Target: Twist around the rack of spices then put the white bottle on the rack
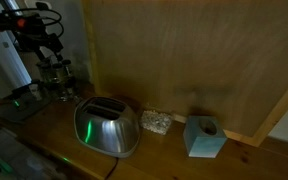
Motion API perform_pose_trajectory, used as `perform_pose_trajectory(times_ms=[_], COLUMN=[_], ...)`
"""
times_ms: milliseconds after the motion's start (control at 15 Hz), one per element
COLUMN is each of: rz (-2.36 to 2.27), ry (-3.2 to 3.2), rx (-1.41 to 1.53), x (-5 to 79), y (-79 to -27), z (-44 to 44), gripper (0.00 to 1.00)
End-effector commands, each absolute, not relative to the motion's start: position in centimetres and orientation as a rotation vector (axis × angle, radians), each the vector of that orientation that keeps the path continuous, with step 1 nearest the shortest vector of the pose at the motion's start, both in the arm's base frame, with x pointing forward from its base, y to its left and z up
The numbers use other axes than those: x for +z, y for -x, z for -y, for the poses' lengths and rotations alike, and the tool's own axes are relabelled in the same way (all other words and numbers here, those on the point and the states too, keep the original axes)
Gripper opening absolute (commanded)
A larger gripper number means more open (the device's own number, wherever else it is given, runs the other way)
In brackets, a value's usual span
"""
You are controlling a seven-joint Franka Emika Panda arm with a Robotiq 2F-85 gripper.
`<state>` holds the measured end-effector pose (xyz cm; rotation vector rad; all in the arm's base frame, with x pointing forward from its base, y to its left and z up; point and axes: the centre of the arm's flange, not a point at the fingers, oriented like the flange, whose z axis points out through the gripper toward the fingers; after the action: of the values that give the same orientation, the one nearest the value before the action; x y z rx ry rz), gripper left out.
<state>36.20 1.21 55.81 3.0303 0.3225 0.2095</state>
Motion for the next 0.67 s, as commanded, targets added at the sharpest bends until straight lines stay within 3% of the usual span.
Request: perform_pose_trajectory(times_ms=[0,600], rz=[-0.322,-0.332], ry=[-3.030,-3.101], rx=[0.210,0.160], x=[55.8,58.0], y=[-36.2,-35.7], z=[-1.2,-2.7], gripper=[1.00,1.00])
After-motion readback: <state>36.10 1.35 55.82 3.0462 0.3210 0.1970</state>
